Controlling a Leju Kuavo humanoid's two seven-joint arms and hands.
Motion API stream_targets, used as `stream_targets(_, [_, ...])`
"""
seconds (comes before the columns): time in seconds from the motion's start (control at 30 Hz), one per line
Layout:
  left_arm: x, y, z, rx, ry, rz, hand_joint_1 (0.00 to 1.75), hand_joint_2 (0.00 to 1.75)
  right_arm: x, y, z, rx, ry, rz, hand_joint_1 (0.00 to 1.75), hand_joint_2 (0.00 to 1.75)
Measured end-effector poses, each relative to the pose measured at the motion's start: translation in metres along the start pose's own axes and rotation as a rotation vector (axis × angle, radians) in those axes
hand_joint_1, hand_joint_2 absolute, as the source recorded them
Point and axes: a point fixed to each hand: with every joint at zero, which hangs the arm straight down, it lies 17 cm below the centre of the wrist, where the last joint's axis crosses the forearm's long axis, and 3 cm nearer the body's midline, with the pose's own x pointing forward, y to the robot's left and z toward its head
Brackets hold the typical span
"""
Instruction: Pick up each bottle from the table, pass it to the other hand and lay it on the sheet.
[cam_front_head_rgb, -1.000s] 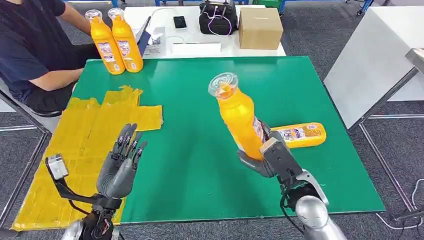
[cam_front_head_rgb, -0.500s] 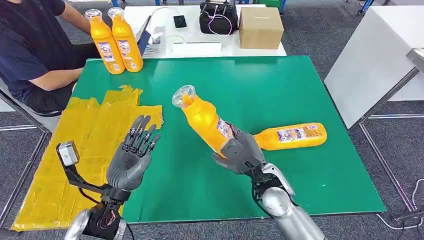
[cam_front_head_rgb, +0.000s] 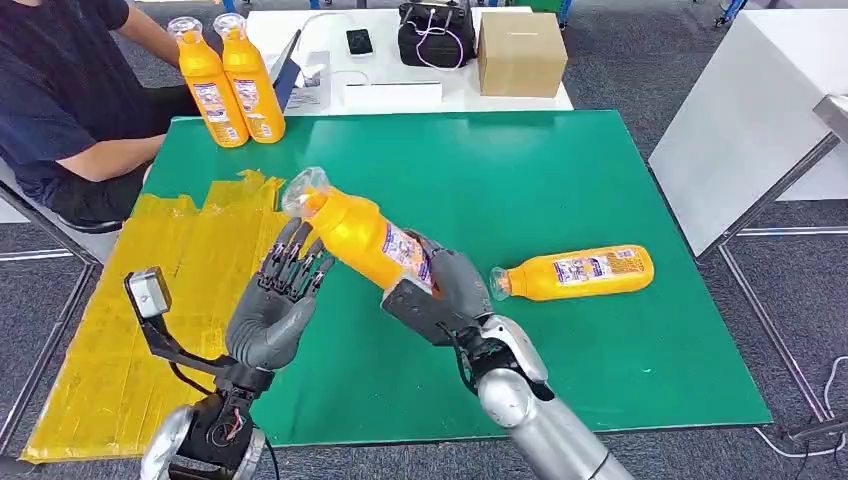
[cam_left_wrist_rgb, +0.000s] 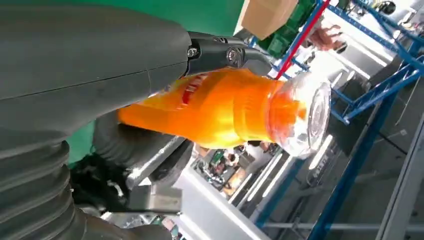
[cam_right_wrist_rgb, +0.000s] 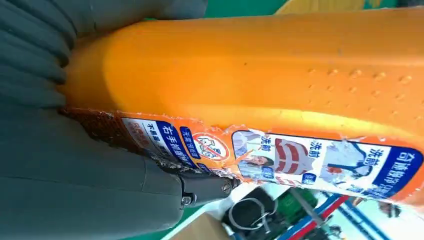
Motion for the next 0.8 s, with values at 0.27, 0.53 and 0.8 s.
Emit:
stream_targets(0.27, [0.001, 0.002, -0.001, 0.011, -0.011, -0.003, 0.0, 1.75, 0.01, 0.024, 0.002, 0.043, -0.016, 0.014, 1.75, 1.75])
stream_targets(0.53, [0.003, 0.004, -0.001, 0.025, -0.019, -0.007, 0.0, 1.75, 0.012, 0.038, 0.004, 0.075, -0.023, 0.03, 1.75, 1.75])
stream_targets(0.8, [0.002, 0.012, -0.008, 0.061, -0.012, -0.011, 0.0, 1.75, 0.013, 0.082, 0.005, 0.17, -0.041, 0.032, 1.75, 1.75])
